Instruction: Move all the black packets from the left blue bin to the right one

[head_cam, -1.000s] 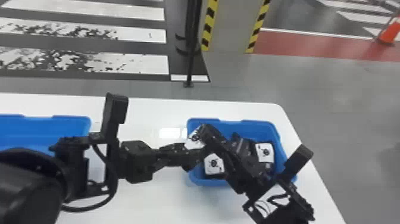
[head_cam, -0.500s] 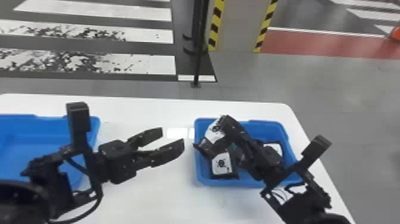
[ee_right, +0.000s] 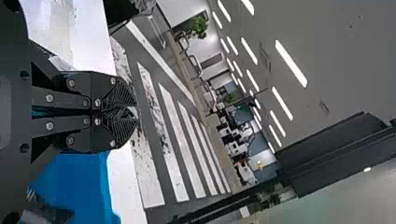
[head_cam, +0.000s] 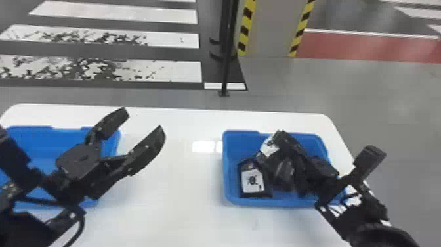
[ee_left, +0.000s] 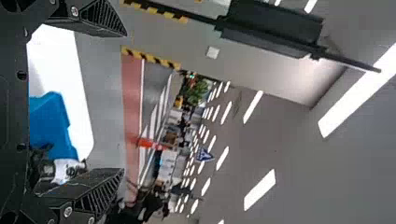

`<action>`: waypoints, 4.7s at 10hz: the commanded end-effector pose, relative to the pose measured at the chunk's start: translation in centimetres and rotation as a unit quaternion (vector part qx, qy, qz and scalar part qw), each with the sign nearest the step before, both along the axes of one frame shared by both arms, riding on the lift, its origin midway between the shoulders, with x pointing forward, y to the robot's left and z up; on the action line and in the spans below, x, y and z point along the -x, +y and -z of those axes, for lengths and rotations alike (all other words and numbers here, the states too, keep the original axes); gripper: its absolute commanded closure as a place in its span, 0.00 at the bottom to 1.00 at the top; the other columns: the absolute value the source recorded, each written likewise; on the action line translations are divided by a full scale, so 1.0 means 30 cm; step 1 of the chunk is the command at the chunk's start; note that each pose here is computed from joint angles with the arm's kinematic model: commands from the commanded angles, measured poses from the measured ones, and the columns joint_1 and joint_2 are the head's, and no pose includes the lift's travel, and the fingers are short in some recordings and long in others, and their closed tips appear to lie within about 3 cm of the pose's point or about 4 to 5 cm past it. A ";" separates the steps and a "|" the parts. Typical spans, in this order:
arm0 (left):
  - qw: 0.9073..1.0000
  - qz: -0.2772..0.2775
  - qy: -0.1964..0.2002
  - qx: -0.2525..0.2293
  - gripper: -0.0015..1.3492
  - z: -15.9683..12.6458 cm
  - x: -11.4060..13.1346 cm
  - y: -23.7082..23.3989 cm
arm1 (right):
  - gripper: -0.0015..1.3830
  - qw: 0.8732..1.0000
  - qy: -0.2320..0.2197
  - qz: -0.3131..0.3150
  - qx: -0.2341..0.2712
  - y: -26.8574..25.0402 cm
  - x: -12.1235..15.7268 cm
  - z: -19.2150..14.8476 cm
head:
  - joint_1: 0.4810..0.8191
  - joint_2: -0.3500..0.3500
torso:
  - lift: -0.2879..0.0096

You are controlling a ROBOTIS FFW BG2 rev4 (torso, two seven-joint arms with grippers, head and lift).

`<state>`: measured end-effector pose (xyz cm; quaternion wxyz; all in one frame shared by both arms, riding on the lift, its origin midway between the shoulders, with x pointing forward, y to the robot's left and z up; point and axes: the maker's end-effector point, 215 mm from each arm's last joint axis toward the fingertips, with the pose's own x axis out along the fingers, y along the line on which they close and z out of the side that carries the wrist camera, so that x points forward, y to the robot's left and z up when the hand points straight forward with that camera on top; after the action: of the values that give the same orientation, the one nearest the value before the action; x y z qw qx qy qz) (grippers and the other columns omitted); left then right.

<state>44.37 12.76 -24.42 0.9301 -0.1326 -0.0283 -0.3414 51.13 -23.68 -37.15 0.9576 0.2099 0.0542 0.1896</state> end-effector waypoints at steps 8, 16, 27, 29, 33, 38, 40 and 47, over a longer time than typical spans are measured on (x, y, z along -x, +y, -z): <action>0.972 -0.176 0.039 -0.148 0.10 0.077 0.257 0.460 | 0.09 0.975 -0.078 0.132 0.161 -0.211 0.437 -0.220 | 0.63 0.36 | 0.48; 0.957 -0.211 0.059 -0.191 0.10 0.118 0.311 0.581 | 0.09 0.977 -0.053 0.122 0.165 -0.123 0.646 -0.297 | 0.63 0.58 | 0.48; 0.959 -0.214 0.062 -0.177 0.10 0.120 0.310 0.580 | 0.09 0.978 -0.054 0.121 0.163 -0.118 0.640 -0.296 | 0.63 0.57 | 0.48; 0.959 -0.214 0.060 -0.176 0.10 0.117 0.310 0.579 | 0.09 0.978 -0.054 0.121 0.163 -0.118 0.640 -0.296 | 0.63 0.57 | 0.48; 0.961 -0.210 0.064 -0.171 0.10 0.124 0.309 0.564 | 0.09 0.978 -0.055 0.121 0.163 -0.117 0.641 -0.302 | 0.63 0.57 | 0.48; 0.960 -0.212 0.060 -0.173 0.10 0.117 0.307 0.570 | 0.09 0.978 -0.055 0.120 0.161 -0.114 0.641 -0.302 | 0.63 0.56 | 0.48; 0.959 -0.213 0.060 -0.174 0.10 0.117 0.309 0.574 | 0.09 0.978 -0.055 0.121 0.160 -0.114 0.641 -0.302 | 0.63 0.57 | 0.48; 0.959 -0.214 0.065 -0.172 0.08 0.123 0.311 0.579 | 0.08 0.979 -0.049 0.120 0.158 -0.115 0.644 -0.289 | 0.63 0.58 | 0.48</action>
<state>35.06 30.12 -28.10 0.9899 0.0178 0.0640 -0.1256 31.82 -27.12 -28.43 0.9960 0.0499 0.0104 0.0728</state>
